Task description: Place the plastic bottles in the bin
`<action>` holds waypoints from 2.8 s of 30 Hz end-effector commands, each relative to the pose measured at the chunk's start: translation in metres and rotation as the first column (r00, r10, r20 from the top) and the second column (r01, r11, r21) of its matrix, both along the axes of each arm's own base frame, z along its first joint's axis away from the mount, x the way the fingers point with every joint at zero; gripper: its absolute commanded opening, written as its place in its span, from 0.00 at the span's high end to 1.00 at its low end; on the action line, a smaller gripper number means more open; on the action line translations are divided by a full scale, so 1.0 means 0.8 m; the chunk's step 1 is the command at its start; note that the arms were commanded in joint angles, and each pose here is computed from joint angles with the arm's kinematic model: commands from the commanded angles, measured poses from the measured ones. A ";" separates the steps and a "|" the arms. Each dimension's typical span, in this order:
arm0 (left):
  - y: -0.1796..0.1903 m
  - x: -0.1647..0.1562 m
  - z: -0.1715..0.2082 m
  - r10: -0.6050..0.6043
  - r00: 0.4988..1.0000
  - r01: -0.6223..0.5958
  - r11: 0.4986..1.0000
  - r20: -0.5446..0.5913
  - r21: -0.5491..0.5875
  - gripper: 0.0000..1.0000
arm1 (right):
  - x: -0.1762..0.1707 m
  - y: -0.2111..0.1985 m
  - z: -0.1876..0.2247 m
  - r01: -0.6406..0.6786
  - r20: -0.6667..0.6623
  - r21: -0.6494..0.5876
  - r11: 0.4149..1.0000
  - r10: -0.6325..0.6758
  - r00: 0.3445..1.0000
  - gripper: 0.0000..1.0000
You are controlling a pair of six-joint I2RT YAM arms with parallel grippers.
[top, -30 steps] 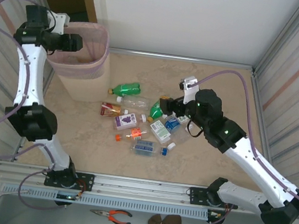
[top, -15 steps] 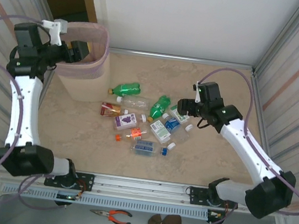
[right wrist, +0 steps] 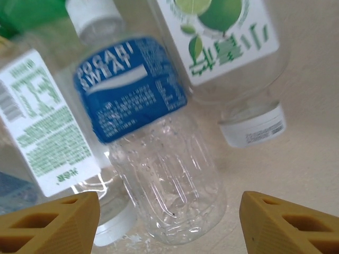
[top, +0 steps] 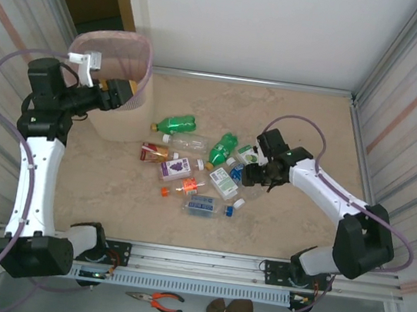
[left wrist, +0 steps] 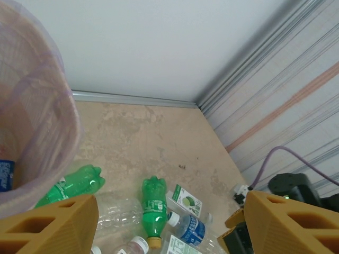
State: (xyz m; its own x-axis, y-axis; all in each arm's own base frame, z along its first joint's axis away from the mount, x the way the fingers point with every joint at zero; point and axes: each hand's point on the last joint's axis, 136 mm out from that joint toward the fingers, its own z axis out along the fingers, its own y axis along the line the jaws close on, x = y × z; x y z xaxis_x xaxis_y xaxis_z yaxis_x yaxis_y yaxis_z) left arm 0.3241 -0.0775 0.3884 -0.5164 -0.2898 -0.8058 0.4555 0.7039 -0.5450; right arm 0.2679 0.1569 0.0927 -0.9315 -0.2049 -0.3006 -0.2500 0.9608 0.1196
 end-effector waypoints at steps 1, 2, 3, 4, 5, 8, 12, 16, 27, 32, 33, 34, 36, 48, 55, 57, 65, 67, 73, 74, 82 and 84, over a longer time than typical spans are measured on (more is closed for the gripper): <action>-0.006 -0.008 0.002 -0.016 1.000 0.016 1.000 0.009 -0.021 0.27 | -0.003 0.008 -0.016 -0.002 -0.033 0.011 1.000 0.003 0.999 0.31; -0.006 -0.008 0.001 -0.016 1.000 0.016 1.000 0.007 -0.023 0.27 | -0.003 0.009 -0.020 -0.007 -0.040 0.008 1.000 0.008 0.999 0.31; -0.007 -0.009 -0.001 -0.017 1.000 0.017 1.000 0.004 -0.026 0.27 | -0.003 0.009 -0.024 -0.010 -0.044 0.003 1.000 0.010 0.999 0.31; -0.007 -0.009 -0.002 -0.017 1.000 0.017 1.000 0.003 -0.027 0.27 | -0.002 0.010 -0.027 -0.014 -0.048 0.000 1.000 0.014 0.999 0.31; -0.008 -0.009 -0.004 -0.020 1.000 0.020 0.999 0.000 -0.027 0.27 | -0.001 0.011 -0.031 -0.016 -0.053 -0.003 1.000 0.016 0.998 0.32; -0.009 -0.009 -0.008 -0.023 1.000 0.022 0.999 -0.008 -0.029 0.27 | 0.000 0.012 -0.040 -0.021 -0.068 -0.014 1.000 0.020 0.997 0.32; -0.009 -0.008 -0.015 -0.021 1.000 0.021 0.999 -0.013 -0.035 0.27 | 0.000 0.012 -0.055 -0.027 -0.091 -0.035 0.999 0.024 0.996 0.32; -0.009 -0.007 -0.020 -0.023 0.999 0.022 0.999 -0.023 -0.043 0.27 | -0.005 0.012 -0.069 -0.039 -0.121 -0.051 0.998 0.032 0.992 0.33; -0.011 -0.010 -0.034 -0.031 0.999 0.029 0.998 -0.044 -0.061 0.27 | -0.017 0.007 -0.083 -0.055 -0.141 -0.109 0.993 0.039 0.989 0.28; -0.012 -0.013 -0.033 -0.032 0.998 0.029 0.997 -0.046 -0.068 0.27 | -0.016 0.008 -0.078 -0.054 -0.125 -0.105 0.993 0.040 0.991 0.29; -0.013 -0.014 -0.032 -0.035 0.998 0.031 0.997 -0.047 -0.070 0.27 | -0.015 0.009 -0.077 -0.055 -0.123 -0.103 0.993 0.042 0.992 0.28; -0.014 -0.014 -0.032 -0.035 0.998 0.032 0.997 -0.045 -0.069 0.27 | -0.014 0.009 -0.078 -0.056 -0.123 -0.104 0.993 0.044 0.991 0.28; -0.015 -0.015 -0.032 -0.036 0.998 0.033 0.997 -0.048 -0.070 0.27 | -0.013 0.010 -0.078 -0.061 -0.120 -0.103 0.993 0.048 0.992 0.30; -0.029 -0.017 -0.028 -0.043 0.998 0.041 0.998 -0.038 -0.053 0.27 | -0.010 0.015 -0.029 -0.048 -0.024 -0.053 0.997 0.047 0.999 0.38; -0.064 -0.011 -0.025 -0.102 0.995 0.101 0.993 -0.018 -0.055 0.28 | -0.013 0.026 0.056 -0.067 0.151 0.066 0.996 0.056 0.987 0.39; -0.082 -0.011 -0.024 -0.132 0.991 0.131 0.990 -0.011 -0.051 0.28 | -0.014 0.035 0.084 -0.092 0.218 0.124 0.988 0.064 0.974 0.39; -0.177 -0.035 -0.013 -0.315 0.946 0.318 0.947 0.078 -0.042 0.26 | -0.032 0.089 0.195 -0.335 0.518 0.372 0.865 0.106 0.849 0.41; -0.193 -0.042 -0.009 -0.345 0.933 0.351 0.935 0.104 -0.043 0.25 | -0.038 0.094 0.221 -0.385 0.585 0.403 0.830 0.090 0.806 0.41; -0.227 -0.068 0.013 -0.422 0.883 0.438 0.898 0.205 -0.041 0.20 | -0.054 0.111 0.278 -0.516 0.711 0.462 0.721 0.047 0.702 0.41; -0.231 -0.072 0.017 -0.433 0.873 0.452 0.891 0.225 -0.036 0.19 | -0.056 0.113 0.285 -0.530 0.720 0.470 0.706 0.041 0.693 0.41; -0.283 -0.107 0.044 -0.541 0.765 0.573 0.819 0.349 0.014 0.14 | -0.070 0.125 0.333 -0.608 0.769 0.501 0.616 0.005 0.639 0.41; -0.294 -0.112 0.049 -0.566 0.739 0.600 0.799 0.364 0.024 0.14 | -0.072 0.127 0.337 -0.617 0.773 0.497 0.611 0.012 0.634 0.41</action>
